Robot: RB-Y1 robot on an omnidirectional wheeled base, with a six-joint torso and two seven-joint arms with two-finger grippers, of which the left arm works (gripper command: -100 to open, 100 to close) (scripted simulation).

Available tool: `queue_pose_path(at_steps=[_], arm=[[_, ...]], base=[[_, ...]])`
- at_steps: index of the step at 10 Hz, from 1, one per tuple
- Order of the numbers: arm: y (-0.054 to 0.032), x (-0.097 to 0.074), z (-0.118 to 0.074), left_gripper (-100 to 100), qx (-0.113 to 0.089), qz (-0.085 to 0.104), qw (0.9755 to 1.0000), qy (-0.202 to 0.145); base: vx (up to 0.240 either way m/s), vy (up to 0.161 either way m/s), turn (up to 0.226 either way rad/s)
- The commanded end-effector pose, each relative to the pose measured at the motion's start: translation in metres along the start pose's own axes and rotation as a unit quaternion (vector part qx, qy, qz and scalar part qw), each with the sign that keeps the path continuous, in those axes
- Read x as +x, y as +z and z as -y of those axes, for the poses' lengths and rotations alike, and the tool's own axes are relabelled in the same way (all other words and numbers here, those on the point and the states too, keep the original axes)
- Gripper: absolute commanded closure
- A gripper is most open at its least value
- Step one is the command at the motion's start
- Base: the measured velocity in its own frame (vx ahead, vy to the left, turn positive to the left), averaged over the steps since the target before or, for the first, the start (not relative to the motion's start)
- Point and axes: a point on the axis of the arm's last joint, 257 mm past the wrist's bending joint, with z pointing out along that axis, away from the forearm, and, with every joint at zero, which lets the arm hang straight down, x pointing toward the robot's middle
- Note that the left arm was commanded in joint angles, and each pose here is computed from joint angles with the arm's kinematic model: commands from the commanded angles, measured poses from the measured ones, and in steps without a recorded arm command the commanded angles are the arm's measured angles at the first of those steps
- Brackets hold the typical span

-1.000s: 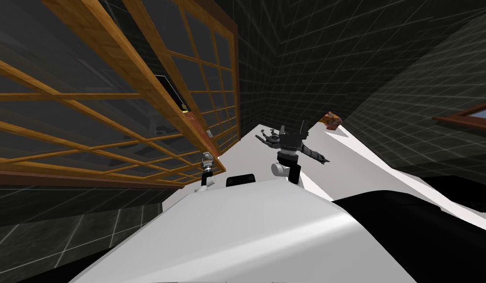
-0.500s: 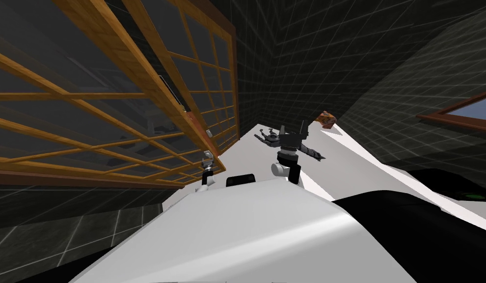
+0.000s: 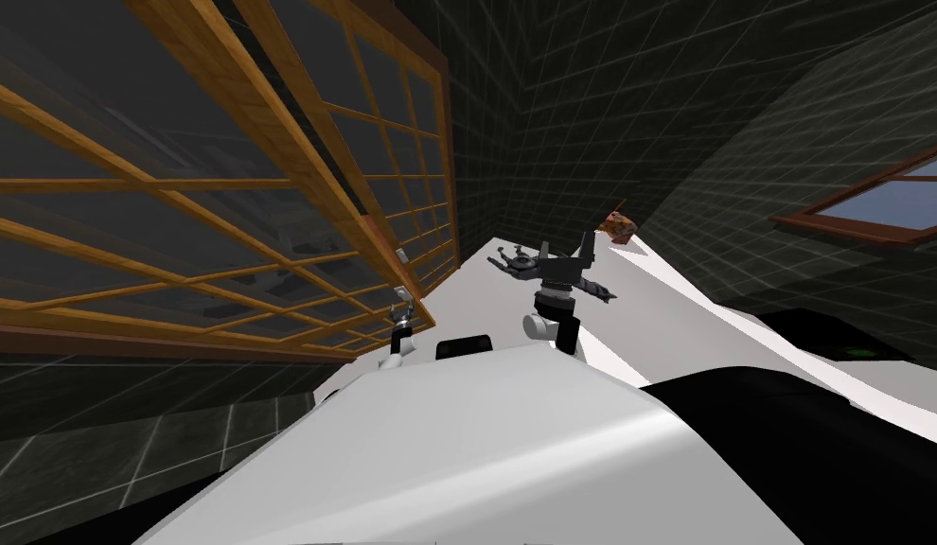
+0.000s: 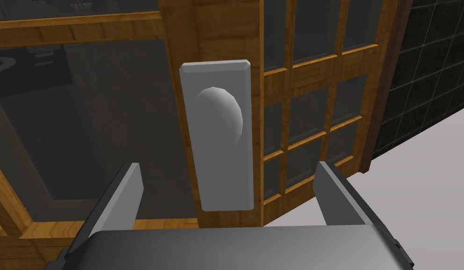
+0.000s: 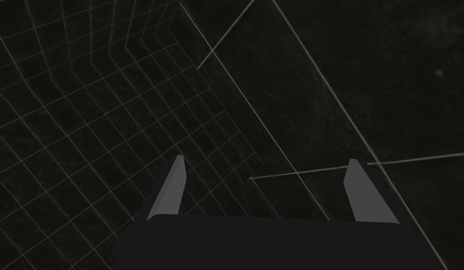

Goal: Pull the door open

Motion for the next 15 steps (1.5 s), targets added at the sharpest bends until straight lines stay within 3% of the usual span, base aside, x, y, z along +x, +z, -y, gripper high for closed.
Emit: queue_pose_path(at_steps=[1, 3, 4, 5, 7, 8, 9, 10, 15], arm=[[0.001, 0.001, -0.001, -100, 0.001, 0.0, 0.9998, -0.019], [0.0024, 0.002, -0.003, -100, 0.001, 0.0, 0.999, -0.044], [0.0021, 0.001, -0.003, -100, 0.001, 0.0, 0.9993, -0.036], [0.0005, -0.002, 0.023, -100, 0.013, 0.0, 0.9991, -0.039], [-0.0012, -0.004, 0.045, -100, 0.024, 0.0, 0.9989, -0.039], [-0.002, -0.004, 0.055, -100, 0.029, 0.0, 0.9988, -0.039], [-0.0031, -0.005, 0.047, -100, 0.025, 0.001, 0.999, -0.038], [-0.0031, -0.005, 0.047, 100, 0.025, 0.001, 0.999, -0.038], [-0.0031, -0.005, 0.047, 100, 0.025, 0.001, 0.999, -0.038]], base=[[-0.076, 0.026, -0.044], [-0.092, 0.009, -0.049], [-0.042, 0.002, -0.009], [0.153, 0.01, -0.163], [0.233, 0.021, -0.125], [0.214, 0.037, -0.109], [0.095, 0.023, -0.017], [-0.006, -0.002, 0.018], [-0.021, -0.002, 0.002]])
